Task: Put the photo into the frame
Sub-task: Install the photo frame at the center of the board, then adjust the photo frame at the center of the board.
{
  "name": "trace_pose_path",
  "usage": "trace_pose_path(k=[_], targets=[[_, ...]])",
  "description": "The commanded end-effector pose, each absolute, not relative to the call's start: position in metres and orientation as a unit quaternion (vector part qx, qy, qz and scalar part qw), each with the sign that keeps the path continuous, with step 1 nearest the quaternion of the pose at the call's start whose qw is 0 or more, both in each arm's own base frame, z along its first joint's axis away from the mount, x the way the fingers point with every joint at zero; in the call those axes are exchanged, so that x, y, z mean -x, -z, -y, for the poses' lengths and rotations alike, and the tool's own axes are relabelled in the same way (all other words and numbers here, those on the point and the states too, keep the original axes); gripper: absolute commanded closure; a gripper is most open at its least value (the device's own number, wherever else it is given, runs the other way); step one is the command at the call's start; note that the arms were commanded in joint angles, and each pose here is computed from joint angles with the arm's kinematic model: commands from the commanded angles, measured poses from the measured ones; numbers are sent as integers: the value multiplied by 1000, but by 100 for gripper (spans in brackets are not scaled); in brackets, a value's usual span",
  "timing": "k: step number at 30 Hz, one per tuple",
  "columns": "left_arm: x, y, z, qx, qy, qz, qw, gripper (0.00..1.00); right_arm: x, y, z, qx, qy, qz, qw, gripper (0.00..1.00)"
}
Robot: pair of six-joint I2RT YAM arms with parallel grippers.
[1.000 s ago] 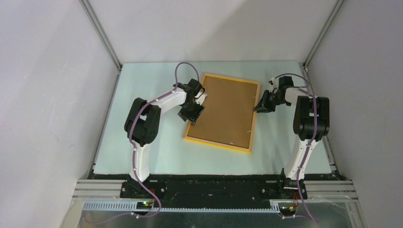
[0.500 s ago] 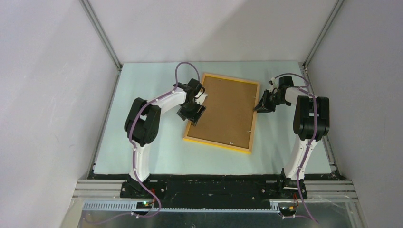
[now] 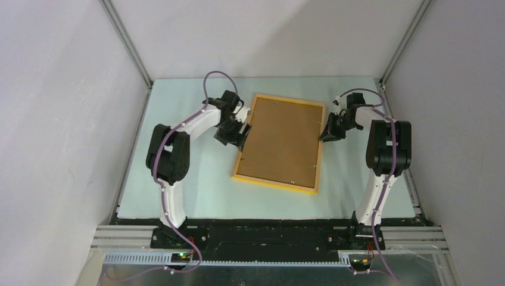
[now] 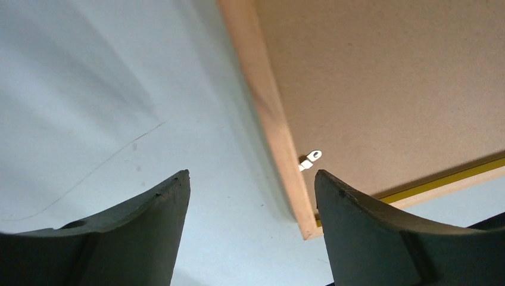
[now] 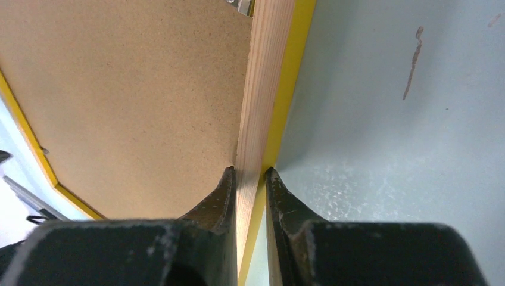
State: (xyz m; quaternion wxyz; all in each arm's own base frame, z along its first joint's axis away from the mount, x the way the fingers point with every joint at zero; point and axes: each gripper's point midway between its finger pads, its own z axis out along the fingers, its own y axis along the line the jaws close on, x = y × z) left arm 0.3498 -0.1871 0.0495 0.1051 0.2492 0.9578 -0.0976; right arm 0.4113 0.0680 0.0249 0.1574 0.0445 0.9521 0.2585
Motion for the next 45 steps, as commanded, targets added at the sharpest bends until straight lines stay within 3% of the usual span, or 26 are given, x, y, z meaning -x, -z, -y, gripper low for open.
trace_pose_path(k=[1,8,13,26,28,33,37,45], targets=[[-370,-96,182,-233,135,-948,170,18,-414,-42,-61,10,-218,-960,173,93],[-384,-114,159,-198,139,-950,197,18,-425,-47,-67,26,-195,-965,173,62],[-382,-115,147,-183,142,-953,197,18,-430,-42,-76,47,-169,-970,169,55],[-378,-117,136,-162,162,-954,194,18,-430,-26,-70,53,-135,-977,154,60],[-379,-116,136,-160,165,-954,192,18,-430,-24,-71,57,-136,-977,152,65],[-379,-118,136,-158,168,-954,194,18,-431,-22,-74,82,-140,-976,146,88],[-380,-119,133,-159,163,-953,197,17,-442,-31,-75,116,-146,-970,157,99],[-380,-118,125,-158,156,-955,199,17,-469,-35,-80,189,-152,-960,138,100]])
